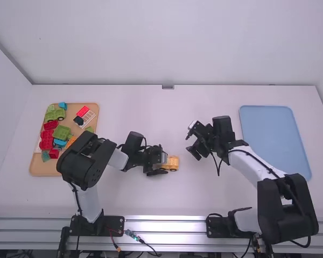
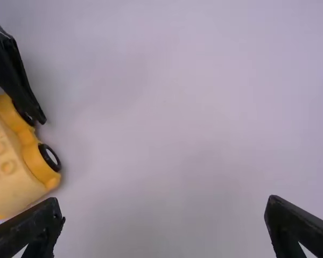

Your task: Assemble lego blocks to make yellow taxi

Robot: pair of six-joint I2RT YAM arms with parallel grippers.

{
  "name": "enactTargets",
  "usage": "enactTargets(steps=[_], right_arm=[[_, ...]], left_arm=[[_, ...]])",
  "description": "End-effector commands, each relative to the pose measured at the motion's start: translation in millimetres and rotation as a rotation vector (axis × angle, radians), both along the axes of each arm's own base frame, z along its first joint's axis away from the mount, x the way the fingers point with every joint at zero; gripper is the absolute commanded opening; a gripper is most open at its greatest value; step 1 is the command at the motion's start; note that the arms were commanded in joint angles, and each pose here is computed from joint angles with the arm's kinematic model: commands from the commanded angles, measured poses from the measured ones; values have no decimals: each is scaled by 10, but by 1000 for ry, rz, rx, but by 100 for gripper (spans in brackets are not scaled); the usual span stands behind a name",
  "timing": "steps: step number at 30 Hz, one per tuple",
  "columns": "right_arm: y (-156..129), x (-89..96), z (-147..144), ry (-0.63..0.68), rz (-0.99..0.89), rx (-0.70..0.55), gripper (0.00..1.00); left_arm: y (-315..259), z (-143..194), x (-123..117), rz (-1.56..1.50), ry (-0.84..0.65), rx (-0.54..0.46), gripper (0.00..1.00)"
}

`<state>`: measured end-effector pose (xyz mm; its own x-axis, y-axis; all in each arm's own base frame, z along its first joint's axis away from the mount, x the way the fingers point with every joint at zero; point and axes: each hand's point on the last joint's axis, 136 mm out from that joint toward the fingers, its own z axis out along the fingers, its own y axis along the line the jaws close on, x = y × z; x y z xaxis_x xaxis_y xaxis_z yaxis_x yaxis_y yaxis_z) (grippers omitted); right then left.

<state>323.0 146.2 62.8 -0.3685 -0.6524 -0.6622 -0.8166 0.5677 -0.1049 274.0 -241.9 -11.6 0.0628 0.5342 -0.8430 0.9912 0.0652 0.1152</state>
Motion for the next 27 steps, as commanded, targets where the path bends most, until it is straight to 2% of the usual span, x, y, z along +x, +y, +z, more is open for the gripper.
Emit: enactTargets(steps=[1, 2, 4, 6, 13, 19, 22, 27], right_arm=[[8, 3, 73, -20, -6, 7, 99], [1, 8, 73, -21, -8, 7, 99], [9, 5, 73, -21, -5, 6, 99], [17, 0, 73, -21, -3, 6, 99], [-11, 12, 72, -20, -11, 6, 99], [-13, 14, 73, -21, -12, 6, 99], [-17, 16, 73, -21, -13, 6, 99], [-17, 16, 73, -21, -13, 6, 99]], left_arm=[[8, -37, -56, -8, 30, -8, 80], [2, -38, -63, -10, 31, -7, 81], [10, -35, -23, 28, 59, -9, 94], [29, -32, 27, 70, 82, -7, 99], [94, 122, 104, 167, 119, 26, 99], [347, 319, 59, 272, 120, 165, 99], [575, 466, 55, 373, 89, 265, 99], [921, 642, 192, 530, -29, 397, 99]])
